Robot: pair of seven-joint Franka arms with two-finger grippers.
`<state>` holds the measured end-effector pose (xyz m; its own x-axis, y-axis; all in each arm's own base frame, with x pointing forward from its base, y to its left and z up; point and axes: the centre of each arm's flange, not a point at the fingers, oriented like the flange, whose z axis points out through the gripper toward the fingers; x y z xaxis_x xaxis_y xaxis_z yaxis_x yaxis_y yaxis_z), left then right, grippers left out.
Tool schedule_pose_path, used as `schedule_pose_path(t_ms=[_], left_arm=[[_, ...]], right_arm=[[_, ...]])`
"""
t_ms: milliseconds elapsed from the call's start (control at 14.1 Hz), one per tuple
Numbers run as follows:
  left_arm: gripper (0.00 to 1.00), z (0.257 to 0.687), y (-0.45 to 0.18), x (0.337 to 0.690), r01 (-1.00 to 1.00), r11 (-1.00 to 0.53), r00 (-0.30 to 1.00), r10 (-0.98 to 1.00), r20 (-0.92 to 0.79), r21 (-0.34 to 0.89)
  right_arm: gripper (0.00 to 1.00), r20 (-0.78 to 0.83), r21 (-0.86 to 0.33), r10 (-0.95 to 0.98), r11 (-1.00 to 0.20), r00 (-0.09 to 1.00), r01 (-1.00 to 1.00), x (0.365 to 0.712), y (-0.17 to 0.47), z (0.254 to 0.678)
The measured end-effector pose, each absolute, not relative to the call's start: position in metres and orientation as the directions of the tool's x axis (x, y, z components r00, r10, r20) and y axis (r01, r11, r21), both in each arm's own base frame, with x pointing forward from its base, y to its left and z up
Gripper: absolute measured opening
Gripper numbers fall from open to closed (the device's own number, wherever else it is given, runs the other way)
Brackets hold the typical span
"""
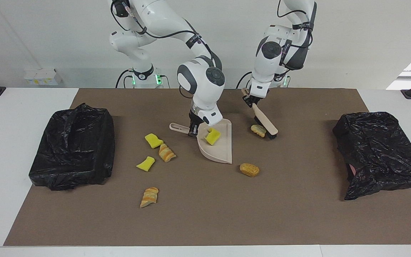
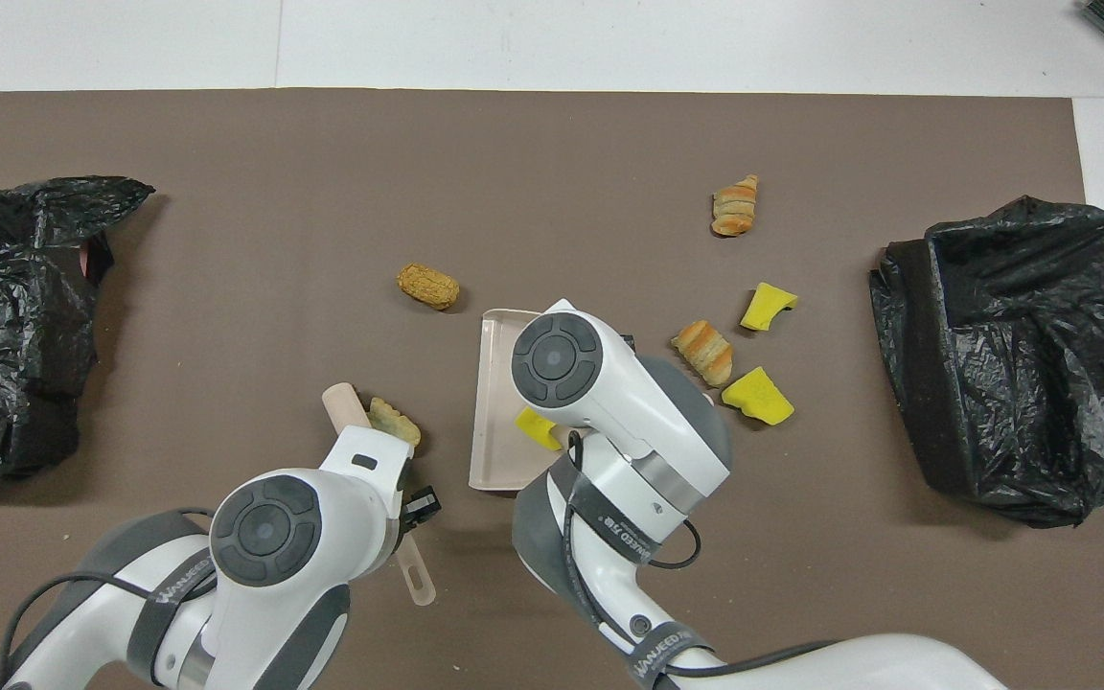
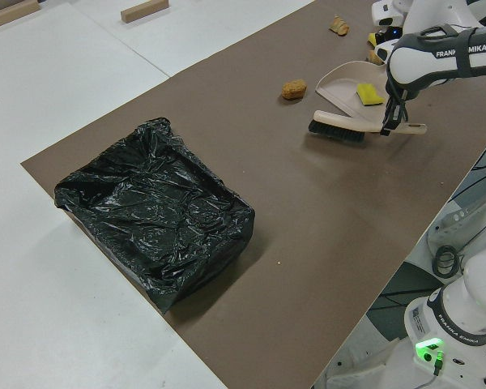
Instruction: Sweep and dump trash in bin
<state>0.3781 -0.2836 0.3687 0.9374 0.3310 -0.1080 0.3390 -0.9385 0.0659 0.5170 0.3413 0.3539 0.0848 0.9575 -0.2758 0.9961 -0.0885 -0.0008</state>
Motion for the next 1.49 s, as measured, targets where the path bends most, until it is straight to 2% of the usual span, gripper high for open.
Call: schedule_pose_path(t_ms=[426, 639, 852, 1207, 1491], left_arm=[[0.26, 0.388, -0.352, 0.354, 0.135, -0.976, 0.99, 0.126, -0.063, 0.172], [0.26, 0.404, -0.357, 0.37, 0.107, -0.974, 0.994, 0.101, -0.039, 0.199], [0.26, 0.406, -0.326, 0.405, 0.065, -0.979, 0.998, 0.06, -0.032, 0.194], [0.26, 0.406, -0.252, 0.488, 0.013, -0.988, 1.0, 0.016, 0.02, 0.155], [0.26, 0.395, -0.198, 0.528, -0.163, -0.983, 0.986, -0.158, 0.058, 0.085]], right_arm=[[0.32, -0.274, 0.002, 0.958, -0.089, 0.086, 0.996, 0.517, 0.341, 0.356], [0.32, -0.274, 0.002, 0.958, -0.09, 0.087, 0.996, 0.517, 0.341, 0.356], [0.32, -0.273, 0.004, 0.958, -0.091, 0.089, 0.996, 0.518, 0.34, 0.357], [0.32, -0.273, 0.006, 0.957, -0.099, 0.097, 0.995, 0.52, 0.336, 0.358], [0.32, -0.274, 0.022, 0.947, -0.166, 0.165, 0.986, 0.52, 0.335, 0.357]])
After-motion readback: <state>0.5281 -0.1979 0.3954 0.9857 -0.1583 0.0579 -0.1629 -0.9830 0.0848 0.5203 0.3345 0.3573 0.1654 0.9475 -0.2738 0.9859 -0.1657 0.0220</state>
